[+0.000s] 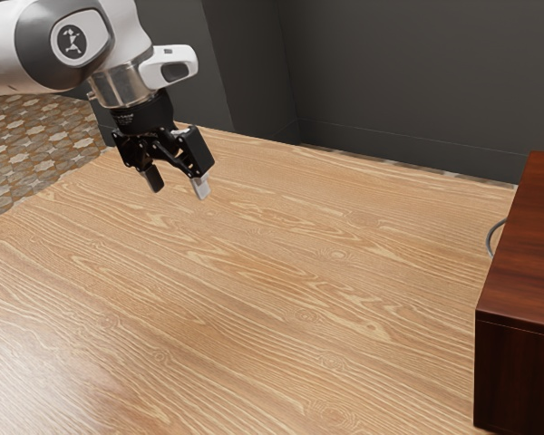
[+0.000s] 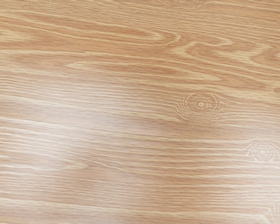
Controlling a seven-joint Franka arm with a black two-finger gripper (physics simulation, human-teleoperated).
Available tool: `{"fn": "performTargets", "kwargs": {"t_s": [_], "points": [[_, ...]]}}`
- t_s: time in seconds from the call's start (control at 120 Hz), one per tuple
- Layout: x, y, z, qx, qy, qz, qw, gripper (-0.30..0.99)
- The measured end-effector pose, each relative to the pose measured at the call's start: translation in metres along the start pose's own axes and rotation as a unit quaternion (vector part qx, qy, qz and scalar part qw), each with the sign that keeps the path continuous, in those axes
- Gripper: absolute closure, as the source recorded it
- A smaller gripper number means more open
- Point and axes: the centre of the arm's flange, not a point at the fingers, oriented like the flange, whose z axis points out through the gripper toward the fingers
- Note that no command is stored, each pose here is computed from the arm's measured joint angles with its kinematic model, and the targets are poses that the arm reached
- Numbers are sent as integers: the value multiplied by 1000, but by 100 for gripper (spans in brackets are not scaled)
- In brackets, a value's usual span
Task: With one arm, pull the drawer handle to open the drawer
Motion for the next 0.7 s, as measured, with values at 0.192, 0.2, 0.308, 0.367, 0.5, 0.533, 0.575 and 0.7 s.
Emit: {"fn": "performTargets", "kwargs": {"t_s": [0.192,0.2,0.308,0.367,0.5,0.533,0.575,0.7], "points": [[-1,0,-4,1,3,1,1000,0],[-1,1,-8,1,7,1,1000,0],[-35,16,-124,2,109,17,994,0],[-56,25,-152,-1,124,23,992,0],[-96,44,-185,-1,132,35,991,0],[-102,46,-189,-1,132,36,991,0],[-103,47,-189,-2,130,34,991,0],[-57,54,-143,-14,94,28,995,0]]}}
